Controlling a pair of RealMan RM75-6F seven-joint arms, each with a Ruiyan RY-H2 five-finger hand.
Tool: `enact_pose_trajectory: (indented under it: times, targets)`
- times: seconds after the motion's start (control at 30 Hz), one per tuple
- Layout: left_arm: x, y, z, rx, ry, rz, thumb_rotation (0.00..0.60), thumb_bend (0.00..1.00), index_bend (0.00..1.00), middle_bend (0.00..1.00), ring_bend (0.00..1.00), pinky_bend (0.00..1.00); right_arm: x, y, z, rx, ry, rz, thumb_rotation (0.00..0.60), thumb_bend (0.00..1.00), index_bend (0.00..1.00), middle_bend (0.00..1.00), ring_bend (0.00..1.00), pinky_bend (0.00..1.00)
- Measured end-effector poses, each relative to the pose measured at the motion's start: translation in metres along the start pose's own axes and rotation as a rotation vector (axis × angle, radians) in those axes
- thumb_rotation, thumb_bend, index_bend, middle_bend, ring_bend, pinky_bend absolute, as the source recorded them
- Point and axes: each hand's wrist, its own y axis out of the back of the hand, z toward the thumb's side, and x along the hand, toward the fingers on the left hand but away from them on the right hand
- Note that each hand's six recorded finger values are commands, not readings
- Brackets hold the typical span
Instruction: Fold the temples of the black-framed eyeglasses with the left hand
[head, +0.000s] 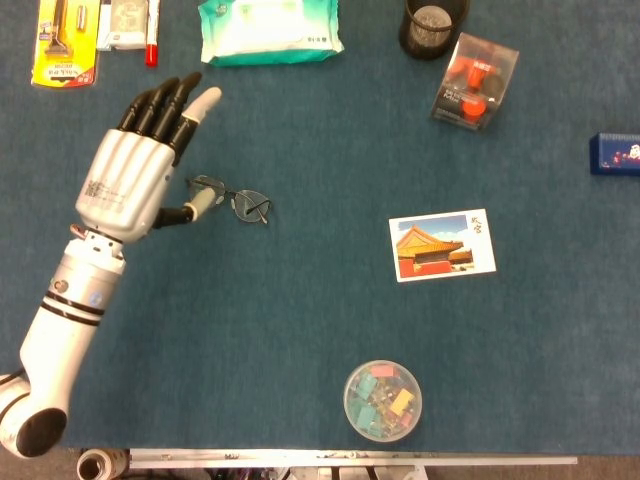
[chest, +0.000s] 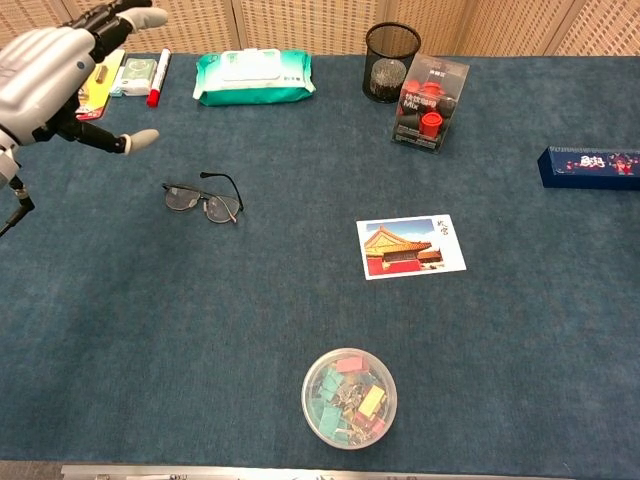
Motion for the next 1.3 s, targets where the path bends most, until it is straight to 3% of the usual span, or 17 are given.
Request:
enact_pose_trajectory:
  times: [0.43, 1.3]
  targets:
    - [-0.004, 0.003, 0.043, -0.118, -0.075, -0.042, 0.600, 0.22, 0.07, 0.00, 0.00, 0.11, -0.007, 0.001, 0.011, 0.010, 0.013, -0.009, 0.600, 0.60, 0.58, 0.52, 0.42, 0.66]
    - [0.016, -0.026, 0.068, -0.157, -0.074, -0.020, 0.600, 0.22, 0.07, 0.00, 0.00, 0.10, -0.003, -0.001, -0.003, 0.010, -0.027, 0.010, 0.600, 0.60, 0.58, 0.52, 0.42, 0.66]
